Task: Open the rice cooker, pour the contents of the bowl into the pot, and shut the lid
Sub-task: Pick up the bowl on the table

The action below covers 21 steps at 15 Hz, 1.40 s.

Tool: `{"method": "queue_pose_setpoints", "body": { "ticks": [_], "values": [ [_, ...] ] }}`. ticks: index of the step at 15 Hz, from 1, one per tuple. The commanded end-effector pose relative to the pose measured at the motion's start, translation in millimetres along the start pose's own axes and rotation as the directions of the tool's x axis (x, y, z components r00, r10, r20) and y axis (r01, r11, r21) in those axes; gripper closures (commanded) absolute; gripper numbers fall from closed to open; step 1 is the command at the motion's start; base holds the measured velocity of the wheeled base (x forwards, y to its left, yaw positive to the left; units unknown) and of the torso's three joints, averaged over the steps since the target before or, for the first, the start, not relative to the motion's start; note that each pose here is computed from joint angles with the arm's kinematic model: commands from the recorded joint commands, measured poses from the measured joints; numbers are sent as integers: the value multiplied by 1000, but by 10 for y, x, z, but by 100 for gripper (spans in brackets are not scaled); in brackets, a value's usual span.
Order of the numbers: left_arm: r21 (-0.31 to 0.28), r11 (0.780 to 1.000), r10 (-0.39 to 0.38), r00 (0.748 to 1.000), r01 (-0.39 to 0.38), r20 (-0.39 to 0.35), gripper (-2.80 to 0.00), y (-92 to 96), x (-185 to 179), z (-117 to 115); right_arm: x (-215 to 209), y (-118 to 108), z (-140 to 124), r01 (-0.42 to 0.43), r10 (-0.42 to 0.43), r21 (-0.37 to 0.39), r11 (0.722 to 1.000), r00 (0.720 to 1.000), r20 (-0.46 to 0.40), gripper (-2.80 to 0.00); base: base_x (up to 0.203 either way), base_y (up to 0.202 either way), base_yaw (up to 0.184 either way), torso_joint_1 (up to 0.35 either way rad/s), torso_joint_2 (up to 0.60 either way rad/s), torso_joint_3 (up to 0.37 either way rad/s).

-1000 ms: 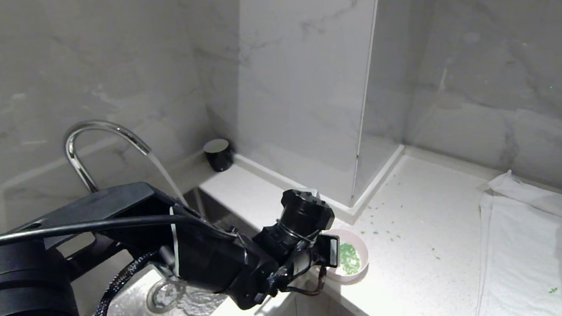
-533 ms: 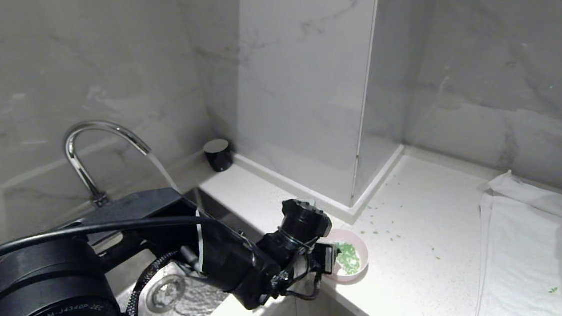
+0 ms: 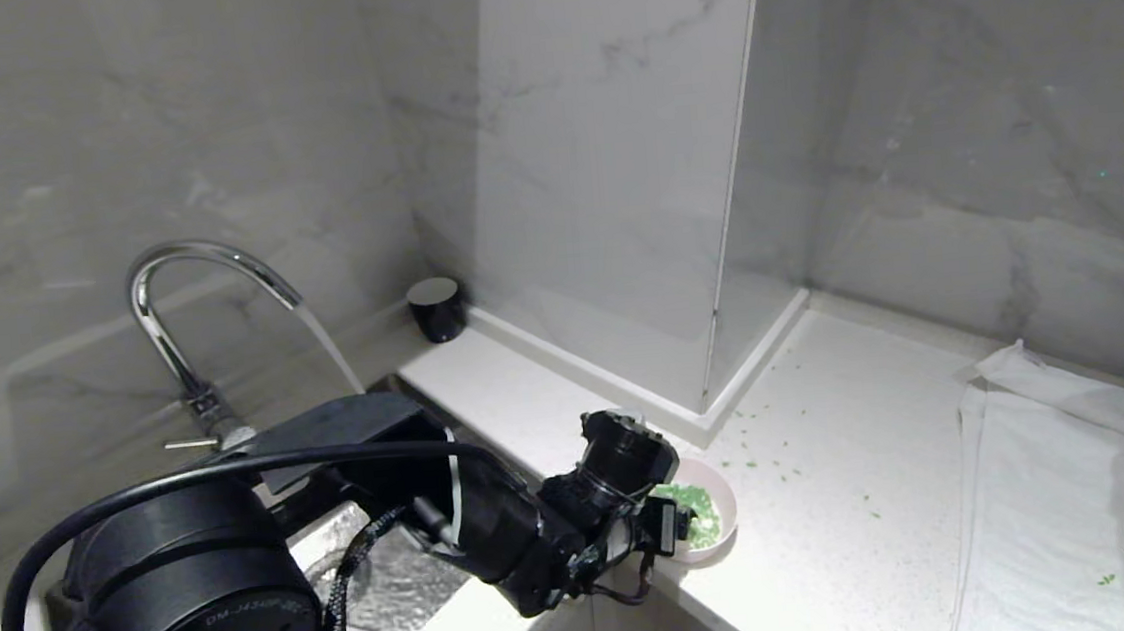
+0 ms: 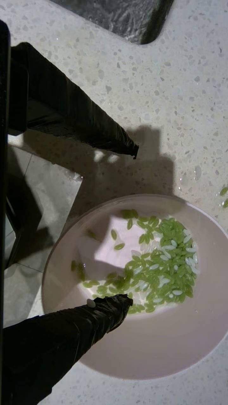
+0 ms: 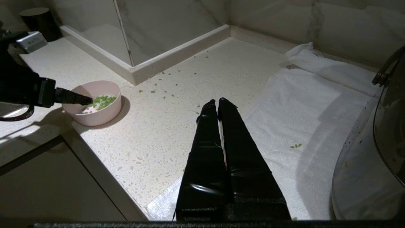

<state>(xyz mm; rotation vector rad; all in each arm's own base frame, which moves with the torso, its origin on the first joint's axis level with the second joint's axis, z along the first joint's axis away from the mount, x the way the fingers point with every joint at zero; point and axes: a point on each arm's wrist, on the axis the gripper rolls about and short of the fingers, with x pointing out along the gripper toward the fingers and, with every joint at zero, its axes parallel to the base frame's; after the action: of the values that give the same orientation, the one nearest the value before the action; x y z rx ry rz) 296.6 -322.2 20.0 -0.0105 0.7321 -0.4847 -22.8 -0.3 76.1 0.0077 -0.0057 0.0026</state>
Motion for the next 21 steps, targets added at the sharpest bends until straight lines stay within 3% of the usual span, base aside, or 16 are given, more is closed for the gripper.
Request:
{"method": "queue_pose_setpoints", "body": {
  "ticks": [1, 8, 12, 14, 15, 16, 18, 21],
  "values": [
    [1, 1000, 11, 1000, -11, -18, -280, -19, 91, 22, 1, 0, -4, -1, 1, 0, 1000, 1000, -1, 0, 0, 0, 0, 0, 0, 0],
    [-17, 999, 39, 999, -40, -34, -280, -28, -15, 489, 1, 0, -4, -1, 1, 0, 1000, 1000, -1, 0, 0, 0, 0, 0, 0, 0],
    [-1, 995, 101, 978, -103, -184, -280, -15, -50, 691, 1, 0, -4, -1, 1, 0, 1000, 1000, -1, 0, 0, 0, 0, 0, 0, 0],
    [19, 992, 125, 943, -125, -308, -280, 1, -23, 664, 1, 0, -5, 0, 0, 0, 1000, 1000, -3, 0, 0, 0, 0, 0, 0, 0],
    [33, 990, 138, 913, -136, -383, -280, 24, 24, 594, 1, 0, -4, -1, 1, 0, 1000, 1000, -1, 0, 0, 0, 0, 0, 0, 0],
    [34, 990, 141, 900, -140, -413, -280, 46, 81, 534, 1, 0, -4, -1, 1, 0, 1000, 1000, -1, 0, 0, 0, 0, 0, 0, 0],
    [23, 988, 149, 886, -154, -439, -280, 66, 163, 441, 1, 0, -4, -1, 1, 0, 1000, 1000, -1, 0, 0, 0, 0, 0, 0, 0],
    [14, 988, 147, 889, -156, -434, -280, 65, 193, 429, 0, 0, -5, -1, 1, 0, 1000, 1000, 0, 0, 0, 0, 0, 0, 0, 0]
  ]
}}
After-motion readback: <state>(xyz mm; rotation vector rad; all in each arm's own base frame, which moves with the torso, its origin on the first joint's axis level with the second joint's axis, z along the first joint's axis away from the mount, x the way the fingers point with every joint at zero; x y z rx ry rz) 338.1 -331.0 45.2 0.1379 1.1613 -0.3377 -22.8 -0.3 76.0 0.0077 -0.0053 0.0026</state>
